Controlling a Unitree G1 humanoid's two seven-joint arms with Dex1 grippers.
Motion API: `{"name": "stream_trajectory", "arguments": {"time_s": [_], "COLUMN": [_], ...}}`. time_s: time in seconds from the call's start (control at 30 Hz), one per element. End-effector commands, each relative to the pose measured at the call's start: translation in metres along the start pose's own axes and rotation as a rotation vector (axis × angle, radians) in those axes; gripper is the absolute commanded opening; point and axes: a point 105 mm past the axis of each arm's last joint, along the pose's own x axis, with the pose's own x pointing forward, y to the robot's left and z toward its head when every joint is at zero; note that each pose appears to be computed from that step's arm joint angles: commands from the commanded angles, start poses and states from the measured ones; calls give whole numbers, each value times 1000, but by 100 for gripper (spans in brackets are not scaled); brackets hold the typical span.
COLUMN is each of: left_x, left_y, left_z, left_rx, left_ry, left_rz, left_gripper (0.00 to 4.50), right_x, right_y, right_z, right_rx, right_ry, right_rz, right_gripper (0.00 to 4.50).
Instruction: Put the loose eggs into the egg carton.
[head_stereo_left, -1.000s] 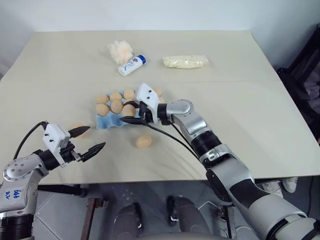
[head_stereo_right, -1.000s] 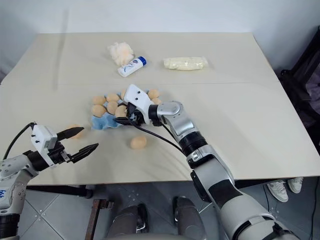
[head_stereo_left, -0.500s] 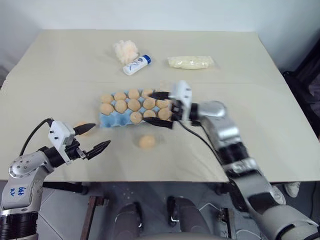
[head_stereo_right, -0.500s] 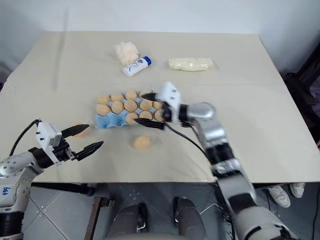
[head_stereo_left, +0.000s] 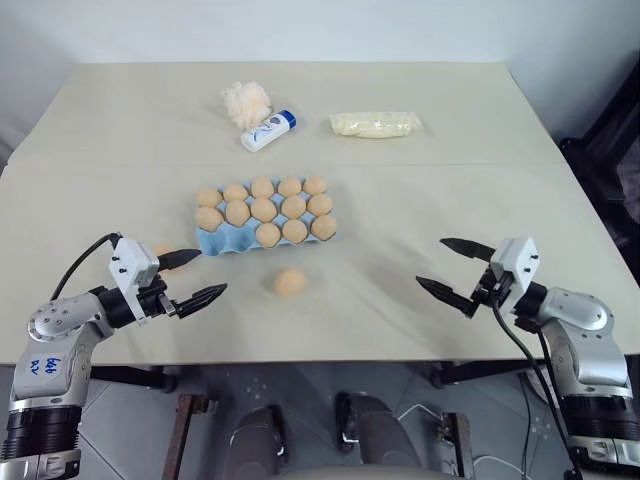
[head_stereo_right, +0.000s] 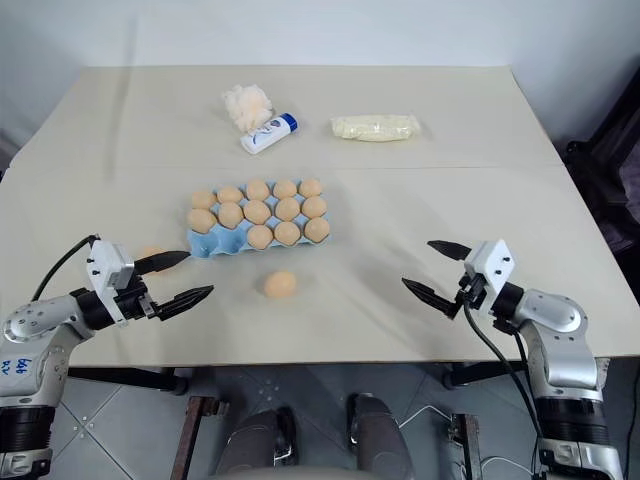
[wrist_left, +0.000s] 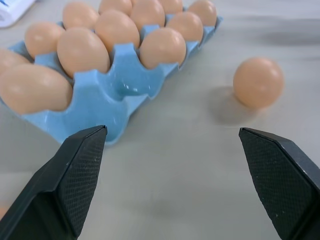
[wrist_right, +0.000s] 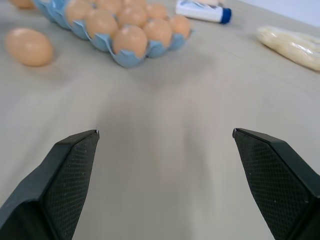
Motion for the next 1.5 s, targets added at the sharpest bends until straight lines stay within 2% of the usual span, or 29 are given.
{"name": "stream_trajectory", "arguments": {"time_s": [0.03, 0.17, 0.33, 0.5, 0.7, 0.8, 0.9, 1.1, 1.33, 1.5], "left_x": [-2, -3, -8, -14, -25, -30, -32, -35, -52, -53], "left_y": [6, 6, 2, -14, -18, -24, -28, -36, -39, -40], "left_z": [9, 9, 6, 0, 0, 0, 2, -3, -13, -22], "left_rx": [50, 59, 51, 10, 36, 48, 85, 100, -5, -32], "left_ry": [-13, -12, 0, 33, 14, 6, -23, -7, 4, 18], "left_rz": [10, 10, -3, -64, 0, 0, -5, -40, 15, 65], "left_gripper": [450, 450, 450, 450, 450, 450, 450, 450, 450, 450], "right_x": [13, 51, 98, 142, 160, 167, 176, 185, 219, 258], "right_y": [6, 38, 74, 93, 121, 126, 128, 129, 130, 130], "right_z": [21, 37, 48, 50, 35, 28, 28, 36, 95, 114], "right_rx": [-48, -12, 7, -29, -66, -74, -84, -82, -56, -100], "right_ry": [-66, -107, -82, -85, -26, -13, -25, -60, -181, -147], "right_rz": [41, 238, 462, 556, 705, 710, 695, 683, 643, 542], "right_gripper": [449, 449, 449, 449, 449, 449, 390, 200, 200, 200]}}
